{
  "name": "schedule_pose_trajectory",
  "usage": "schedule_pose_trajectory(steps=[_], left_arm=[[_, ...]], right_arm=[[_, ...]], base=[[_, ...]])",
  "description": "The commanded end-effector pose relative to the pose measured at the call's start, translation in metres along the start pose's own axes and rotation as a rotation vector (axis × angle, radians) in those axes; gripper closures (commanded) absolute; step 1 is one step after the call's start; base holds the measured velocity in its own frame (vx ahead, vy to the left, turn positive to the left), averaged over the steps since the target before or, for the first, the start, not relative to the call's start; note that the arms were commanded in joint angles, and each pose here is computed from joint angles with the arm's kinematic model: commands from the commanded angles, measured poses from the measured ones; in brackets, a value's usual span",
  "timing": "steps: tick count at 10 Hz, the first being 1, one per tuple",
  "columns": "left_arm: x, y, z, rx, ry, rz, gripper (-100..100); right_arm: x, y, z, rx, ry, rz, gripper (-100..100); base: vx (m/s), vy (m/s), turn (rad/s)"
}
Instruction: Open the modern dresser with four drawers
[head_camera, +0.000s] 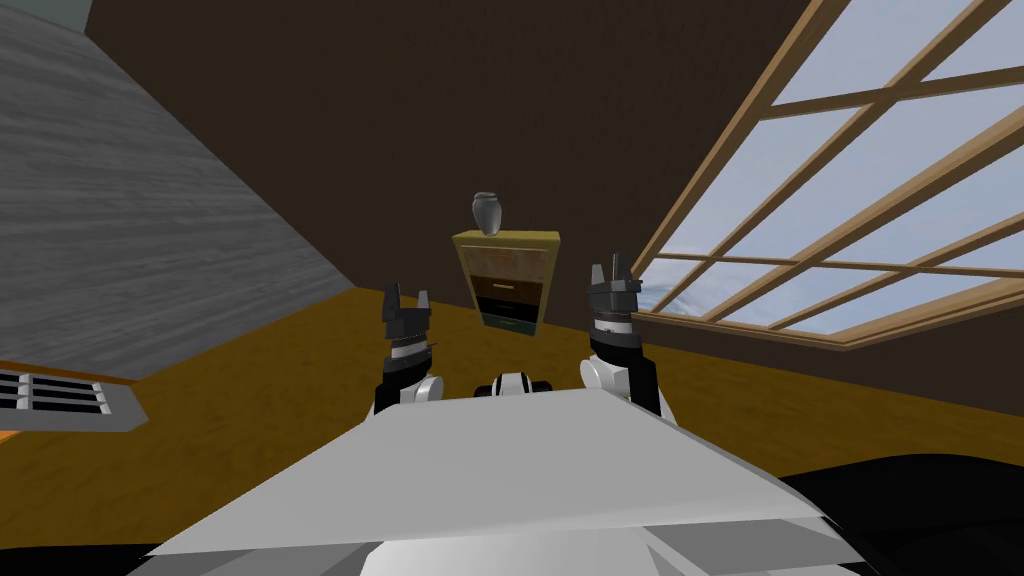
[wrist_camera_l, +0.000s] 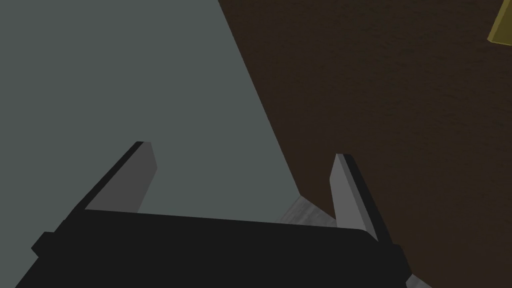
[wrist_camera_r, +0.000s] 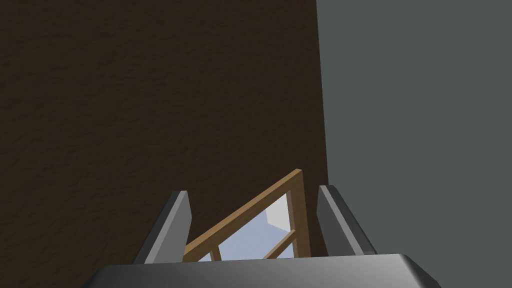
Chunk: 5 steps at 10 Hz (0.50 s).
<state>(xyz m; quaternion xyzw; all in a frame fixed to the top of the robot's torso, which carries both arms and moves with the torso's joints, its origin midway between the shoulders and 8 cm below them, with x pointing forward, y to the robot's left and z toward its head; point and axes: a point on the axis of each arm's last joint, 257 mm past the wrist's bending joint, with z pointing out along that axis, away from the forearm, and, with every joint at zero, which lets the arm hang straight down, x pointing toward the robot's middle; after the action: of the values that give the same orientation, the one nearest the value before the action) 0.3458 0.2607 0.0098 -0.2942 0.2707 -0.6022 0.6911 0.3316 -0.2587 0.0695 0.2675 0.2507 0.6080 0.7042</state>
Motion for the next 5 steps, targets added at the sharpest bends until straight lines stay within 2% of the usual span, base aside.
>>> schedule_pose_trajectory(steps=[1,5], left_arm=[[0.008,0.011,-0.004,-0.02,0.065,0.019,-100],[0.016,0.04,-0.012,-0.069,0.126,0.033,-100]], right_arm=[[0.0,0.0,0.0,0.0,0.0,0.0,0],[0.0,0.0,0.0,0.0,0.0,0.0,0]], base=[[0.032,-0.013,-0.02],[0.053,-0.014,-0.033]])
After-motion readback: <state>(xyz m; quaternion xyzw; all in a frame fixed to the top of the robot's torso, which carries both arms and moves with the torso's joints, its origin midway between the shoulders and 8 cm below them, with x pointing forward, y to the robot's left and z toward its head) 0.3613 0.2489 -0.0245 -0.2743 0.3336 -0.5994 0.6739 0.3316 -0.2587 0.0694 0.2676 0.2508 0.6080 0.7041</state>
